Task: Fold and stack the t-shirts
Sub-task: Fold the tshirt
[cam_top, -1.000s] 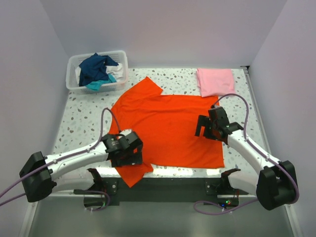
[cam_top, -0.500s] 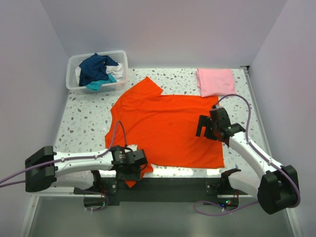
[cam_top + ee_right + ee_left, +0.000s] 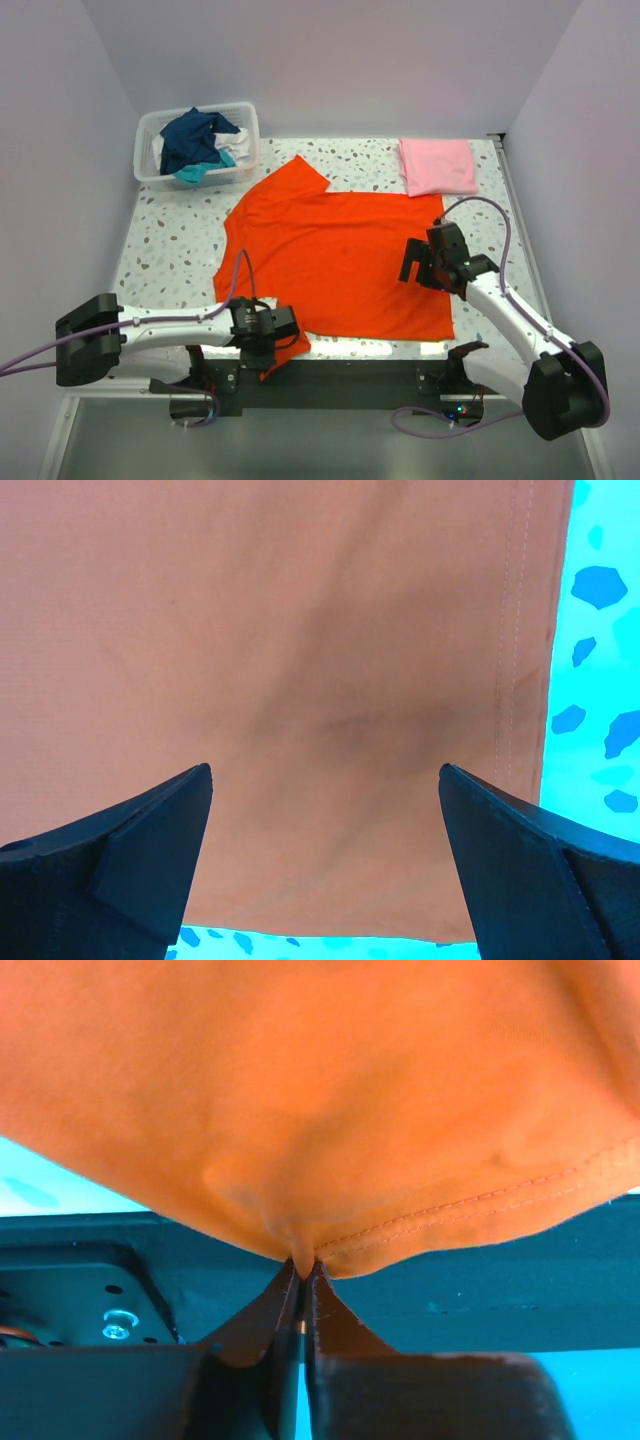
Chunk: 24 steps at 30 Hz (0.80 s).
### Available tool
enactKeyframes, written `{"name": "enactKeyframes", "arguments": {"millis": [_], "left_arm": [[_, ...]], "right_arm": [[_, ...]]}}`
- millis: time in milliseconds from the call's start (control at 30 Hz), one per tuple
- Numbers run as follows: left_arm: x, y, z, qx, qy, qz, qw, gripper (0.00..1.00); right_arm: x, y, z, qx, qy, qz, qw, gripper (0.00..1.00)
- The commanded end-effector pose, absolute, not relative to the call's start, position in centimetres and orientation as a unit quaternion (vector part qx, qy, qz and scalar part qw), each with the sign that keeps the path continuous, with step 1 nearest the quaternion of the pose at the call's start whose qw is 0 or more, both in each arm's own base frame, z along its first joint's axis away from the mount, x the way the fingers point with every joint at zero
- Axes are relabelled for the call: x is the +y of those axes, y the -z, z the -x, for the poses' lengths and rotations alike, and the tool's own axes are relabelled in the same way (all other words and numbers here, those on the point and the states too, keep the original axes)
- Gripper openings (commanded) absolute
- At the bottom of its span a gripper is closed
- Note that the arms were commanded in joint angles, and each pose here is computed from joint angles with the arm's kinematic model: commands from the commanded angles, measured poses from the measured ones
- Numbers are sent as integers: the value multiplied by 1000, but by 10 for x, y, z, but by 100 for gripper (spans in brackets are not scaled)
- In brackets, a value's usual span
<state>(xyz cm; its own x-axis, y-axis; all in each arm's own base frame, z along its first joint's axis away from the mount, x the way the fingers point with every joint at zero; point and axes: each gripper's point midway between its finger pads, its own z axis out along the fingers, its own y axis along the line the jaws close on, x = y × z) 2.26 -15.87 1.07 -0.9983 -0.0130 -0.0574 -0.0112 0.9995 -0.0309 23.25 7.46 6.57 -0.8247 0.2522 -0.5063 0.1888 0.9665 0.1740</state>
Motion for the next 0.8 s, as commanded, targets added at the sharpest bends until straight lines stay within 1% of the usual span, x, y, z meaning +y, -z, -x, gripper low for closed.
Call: {"name": "enactKeyframes", "arguments": {"millis": [0, 100, 200, 267, 500, 600, 667, 767], "left_arm": [[-153, -8, -27, 999, -9, 20, 45, 0], [-158, -23, -42, 996, -5, 39, 82, 0], [-170, -41, -58, 991, 21, 45, 121, 0], [-176, -51, -65, 988, 37, 46, 141, 0], [-185, -69, -80, 982, 56, 34, 175, 0], [-183, -74, -85, 981, 55, 32, 186, 0], [-182, -75, -87, 980, 54, 34, 190, 0], [-181, -79, -91, 978, 59, 35, 197, 0]], "right_arm": [[69, -77, -233, 944, -56, -144, 290, 99], [60, -79, -219, 944, -42, -174, 279, 99], [56, -79, -204, 936, -45, -218, 273, 99], [52, -69, -185, 933, -40, -255, 249, 99], [64, -51, -138, 916, -98, -334, 198, 98], [60, -46, -123, 912, -92, -356, 182, 95], [57, -49, -119, 911, -86, -362, 181, 95], [54, -46, -106, 921, -63, -354, 150, 95]]}}
